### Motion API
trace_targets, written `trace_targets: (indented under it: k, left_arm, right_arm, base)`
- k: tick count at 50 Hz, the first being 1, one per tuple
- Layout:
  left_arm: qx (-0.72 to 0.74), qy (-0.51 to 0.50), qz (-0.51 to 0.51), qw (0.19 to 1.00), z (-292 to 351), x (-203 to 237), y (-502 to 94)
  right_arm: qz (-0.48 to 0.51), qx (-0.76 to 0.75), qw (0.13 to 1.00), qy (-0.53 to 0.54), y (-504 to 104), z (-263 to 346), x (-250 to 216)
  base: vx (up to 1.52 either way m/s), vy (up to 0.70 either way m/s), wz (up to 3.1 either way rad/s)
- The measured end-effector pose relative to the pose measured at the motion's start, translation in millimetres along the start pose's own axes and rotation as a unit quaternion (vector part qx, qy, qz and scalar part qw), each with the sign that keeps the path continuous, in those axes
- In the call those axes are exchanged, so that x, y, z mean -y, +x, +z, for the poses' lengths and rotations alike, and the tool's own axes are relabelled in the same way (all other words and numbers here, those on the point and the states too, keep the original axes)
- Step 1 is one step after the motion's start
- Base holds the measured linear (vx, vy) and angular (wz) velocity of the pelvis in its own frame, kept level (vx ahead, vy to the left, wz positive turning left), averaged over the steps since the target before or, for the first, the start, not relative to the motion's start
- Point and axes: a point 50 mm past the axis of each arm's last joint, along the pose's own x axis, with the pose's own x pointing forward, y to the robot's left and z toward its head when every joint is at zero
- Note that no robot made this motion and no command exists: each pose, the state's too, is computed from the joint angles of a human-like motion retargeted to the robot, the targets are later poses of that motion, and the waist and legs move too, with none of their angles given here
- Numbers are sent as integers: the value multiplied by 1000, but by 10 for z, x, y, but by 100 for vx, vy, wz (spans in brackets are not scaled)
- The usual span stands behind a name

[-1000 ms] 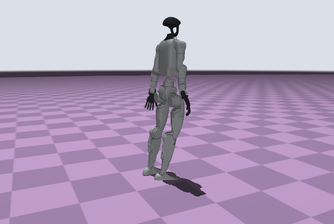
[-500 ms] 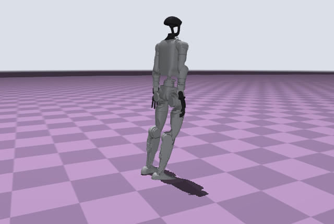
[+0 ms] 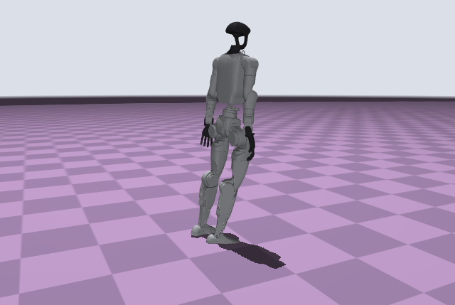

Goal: Walk run

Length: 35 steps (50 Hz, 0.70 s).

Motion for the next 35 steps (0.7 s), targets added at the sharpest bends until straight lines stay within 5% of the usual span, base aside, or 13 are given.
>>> trace_targets:
  k: [20,35]
  left_arm:
    - [75,44,23,996,386,-28,6]
    - [12,-85,-5,996,14,106,13]
  right_arm:
    - [25,-71,997,9,3,-283,82]
    - [-46,20,999,-7,67,105,350]
  base:
    - [-11,10,55]
    - [7,17,-37]
